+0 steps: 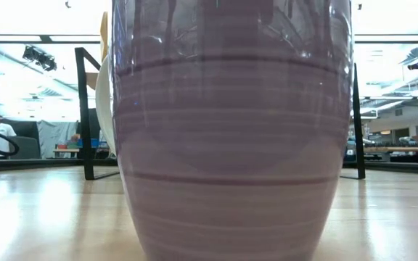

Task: Place coffee mugs
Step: Put the right purple white mug on the shelf

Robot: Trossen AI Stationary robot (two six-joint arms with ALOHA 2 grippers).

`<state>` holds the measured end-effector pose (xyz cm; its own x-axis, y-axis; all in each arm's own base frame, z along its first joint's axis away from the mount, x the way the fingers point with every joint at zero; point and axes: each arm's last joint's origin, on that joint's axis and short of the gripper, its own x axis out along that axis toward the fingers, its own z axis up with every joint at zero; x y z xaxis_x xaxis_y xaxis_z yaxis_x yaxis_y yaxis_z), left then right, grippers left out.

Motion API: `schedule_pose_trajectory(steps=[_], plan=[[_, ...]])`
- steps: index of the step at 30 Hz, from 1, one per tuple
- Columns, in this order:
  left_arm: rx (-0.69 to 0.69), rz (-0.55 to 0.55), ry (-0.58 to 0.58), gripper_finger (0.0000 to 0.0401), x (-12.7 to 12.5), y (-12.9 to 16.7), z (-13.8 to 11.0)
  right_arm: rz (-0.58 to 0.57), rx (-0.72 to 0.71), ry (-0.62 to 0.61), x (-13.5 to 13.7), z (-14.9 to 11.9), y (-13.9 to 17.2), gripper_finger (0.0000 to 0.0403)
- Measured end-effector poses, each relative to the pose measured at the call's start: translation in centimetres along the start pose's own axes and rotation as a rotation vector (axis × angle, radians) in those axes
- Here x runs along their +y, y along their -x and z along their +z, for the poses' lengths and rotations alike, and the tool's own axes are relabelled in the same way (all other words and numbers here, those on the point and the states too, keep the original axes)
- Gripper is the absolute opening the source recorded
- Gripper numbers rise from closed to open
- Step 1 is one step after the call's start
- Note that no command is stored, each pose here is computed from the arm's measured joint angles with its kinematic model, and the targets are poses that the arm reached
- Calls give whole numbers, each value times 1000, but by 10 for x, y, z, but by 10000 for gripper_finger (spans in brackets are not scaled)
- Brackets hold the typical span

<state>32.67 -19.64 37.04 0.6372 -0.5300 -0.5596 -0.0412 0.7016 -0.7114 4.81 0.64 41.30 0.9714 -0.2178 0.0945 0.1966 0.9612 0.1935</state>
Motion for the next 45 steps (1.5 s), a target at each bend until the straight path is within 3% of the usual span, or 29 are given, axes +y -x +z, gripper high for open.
schedule_pose_trajectory(steps=[5, 11, 15, 20, 27, 33, 45], plan=[[105, 54, 144, 116, 5, -43, -22, 0, -1, -1, 0, 0, 0, 73], [79, 66, 239, 116, 1, -76, -18, -1, 0, 0, 0, 0, 0, 73], [61, 139, 236, 116, -9, -86, -6, 0, 0, 0, 0, 0, 0, 73], [76, 258, 293, 116, -1, -100, 1, -1, -1, -1, 0, 0, 0, 73], [78, 307, 342, 116, 14, -121, 0, -1, -1, -1, 0, 0, 0, 73], [40, 315, 348, 120, 19, -122, 7, -1, 0, 0, 0, 0, 0, 73], [44, 330, 356, 177, 24, -134, 2, -1, 0, 0, 0, 0, 0, 73]])
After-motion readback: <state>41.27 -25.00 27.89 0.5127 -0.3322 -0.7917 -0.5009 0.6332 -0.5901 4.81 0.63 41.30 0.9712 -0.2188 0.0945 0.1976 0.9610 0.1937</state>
